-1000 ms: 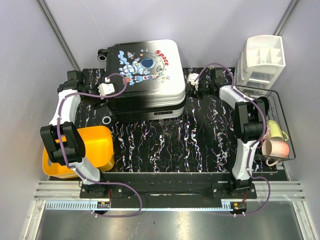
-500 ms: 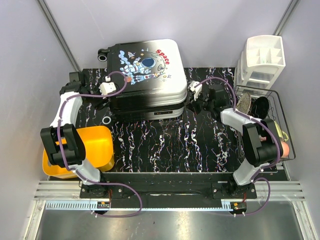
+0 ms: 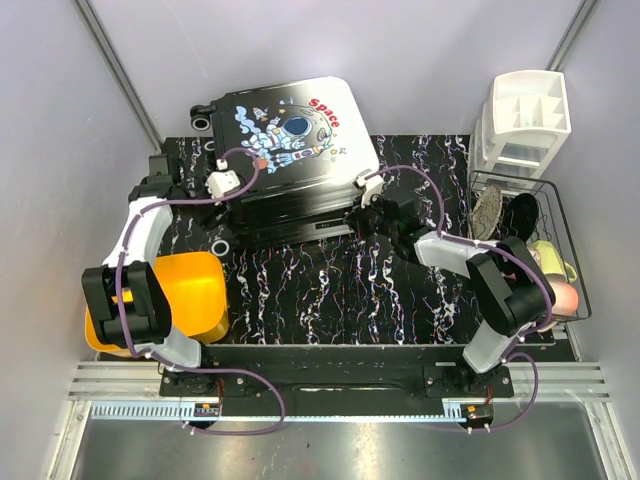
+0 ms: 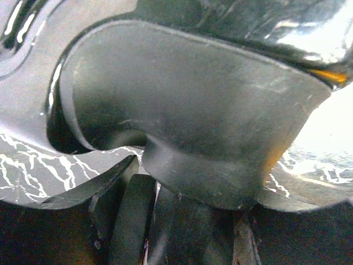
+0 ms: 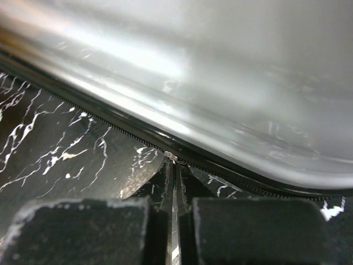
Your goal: Open, take out, and arrange the luggage
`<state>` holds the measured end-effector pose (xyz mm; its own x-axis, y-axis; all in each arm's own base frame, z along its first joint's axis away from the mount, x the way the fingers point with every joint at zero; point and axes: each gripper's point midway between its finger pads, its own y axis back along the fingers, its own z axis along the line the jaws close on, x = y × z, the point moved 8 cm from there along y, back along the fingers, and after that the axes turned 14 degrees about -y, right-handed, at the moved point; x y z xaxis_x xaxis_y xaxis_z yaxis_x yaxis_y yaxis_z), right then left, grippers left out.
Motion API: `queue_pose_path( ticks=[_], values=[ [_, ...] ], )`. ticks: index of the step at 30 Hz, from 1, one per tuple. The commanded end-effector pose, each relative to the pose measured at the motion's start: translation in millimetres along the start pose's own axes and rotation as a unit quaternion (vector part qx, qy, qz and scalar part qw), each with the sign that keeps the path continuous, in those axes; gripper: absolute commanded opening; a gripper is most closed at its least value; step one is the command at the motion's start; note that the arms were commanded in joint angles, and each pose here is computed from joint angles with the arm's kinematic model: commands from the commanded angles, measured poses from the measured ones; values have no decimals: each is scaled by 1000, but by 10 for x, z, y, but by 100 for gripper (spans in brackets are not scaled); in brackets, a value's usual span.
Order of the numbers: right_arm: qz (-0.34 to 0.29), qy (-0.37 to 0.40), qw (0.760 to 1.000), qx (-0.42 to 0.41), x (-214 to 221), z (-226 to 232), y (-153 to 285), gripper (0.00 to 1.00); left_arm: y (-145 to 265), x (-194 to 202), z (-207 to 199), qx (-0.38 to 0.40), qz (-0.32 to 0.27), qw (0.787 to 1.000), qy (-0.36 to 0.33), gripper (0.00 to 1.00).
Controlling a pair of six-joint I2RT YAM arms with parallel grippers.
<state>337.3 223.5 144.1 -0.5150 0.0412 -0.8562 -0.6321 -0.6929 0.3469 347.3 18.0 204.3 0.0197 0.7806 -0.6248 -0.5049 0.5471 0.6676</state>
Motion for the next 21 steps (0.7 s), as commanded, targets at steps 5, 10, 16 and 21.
queue_pose_path(
  ticks=[5,10,16,21],
  values=[
    [-130,11,990,45,-826,-274,76,0,-278,-557,-952,157,-21,976,149,0],
    [-96,29,995,23,-689,-371,256,0,-422,-941,-1036,171,-69,956,226,0],
    [-64,-36,997,-12,-426,-120,408,0,-594,-1188,-934,146,-86,916,363,0],
    [-56,-67,995,-56,-179,439,438,0,-712,-1296,-982,120,-92,899,410,0]
  ],
)
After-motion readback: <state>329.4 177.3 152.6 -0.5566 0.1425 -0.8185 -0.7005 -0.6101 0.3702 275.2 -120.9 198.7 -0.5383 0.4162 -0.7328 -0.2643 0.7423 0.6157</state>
